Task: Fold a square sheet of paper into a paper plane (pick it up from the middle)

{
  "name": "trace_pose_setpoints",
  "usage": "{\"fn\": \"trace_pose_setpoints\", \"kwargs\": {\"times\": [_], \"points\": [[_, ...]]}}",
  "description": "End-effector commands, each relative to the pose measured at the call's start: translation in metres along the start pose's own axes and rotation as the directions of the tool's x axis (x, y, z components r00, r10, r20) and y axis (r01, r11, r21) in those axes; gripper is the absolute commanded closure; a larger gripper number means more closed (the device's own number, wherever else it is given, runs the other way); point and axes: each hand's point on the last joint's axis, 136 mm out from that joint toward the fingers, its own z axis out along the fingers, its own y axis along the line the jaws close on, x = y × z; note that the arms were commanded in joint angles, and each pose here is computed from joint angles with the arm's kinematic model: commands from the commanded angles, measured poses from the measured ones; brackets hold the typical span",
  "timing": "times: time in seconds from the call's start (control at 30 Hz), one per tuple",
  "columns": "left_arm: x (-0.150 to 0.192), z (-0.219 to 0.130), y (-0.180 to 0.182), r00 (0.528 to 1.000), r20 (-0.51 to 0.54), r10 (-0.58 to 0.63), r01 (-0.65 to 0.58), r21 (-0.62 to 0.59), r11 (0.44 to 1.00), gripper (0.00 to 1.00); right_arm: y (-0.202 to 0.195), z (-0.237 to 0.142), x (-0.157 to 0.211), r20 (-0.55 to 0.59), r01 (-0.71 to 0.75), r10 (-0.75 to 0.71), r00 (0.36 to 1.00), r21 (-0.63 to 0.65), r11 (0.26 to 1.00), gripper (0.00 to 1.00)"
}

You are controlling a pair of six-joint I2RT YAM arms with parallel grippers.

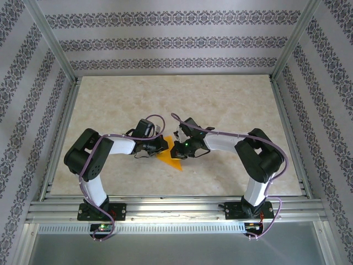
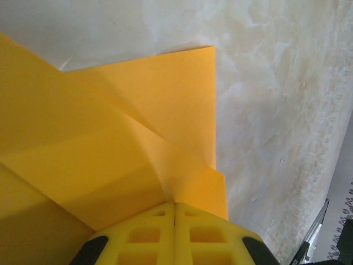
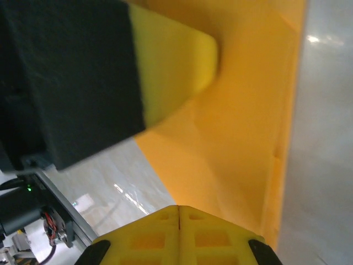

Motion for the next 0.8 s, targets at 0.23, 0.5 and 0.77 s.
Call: {"fn": "trace_pose_setpoints", "kwargs": {"times": [0.23,0.5,0.77], "points": [[0.014,0.008,0.035,1.0,-0.021,-0.014,0.012,-0.101,0.995,1.0,-0.023,0.027,-0.002,-0.005,-0.07,0.07,0.997,0.042,0.997,0.96],[0.015,0.009,0.046,0.999,-0.018,-0.041,0.038,-0.129,0.991,1.0,-0.045,0.028,0.046,-0.071,-0.098,0.098,0.993,0.0,0.995,0.95],[0.013,0.005,0.054,0.998,-0.008,-0.067,0.065,-0.15,0.987,1.0,-0.05,0.021,0.065,-0.083,-0.102,0.1,0.992,-0.026,0.994,0.93]]}}
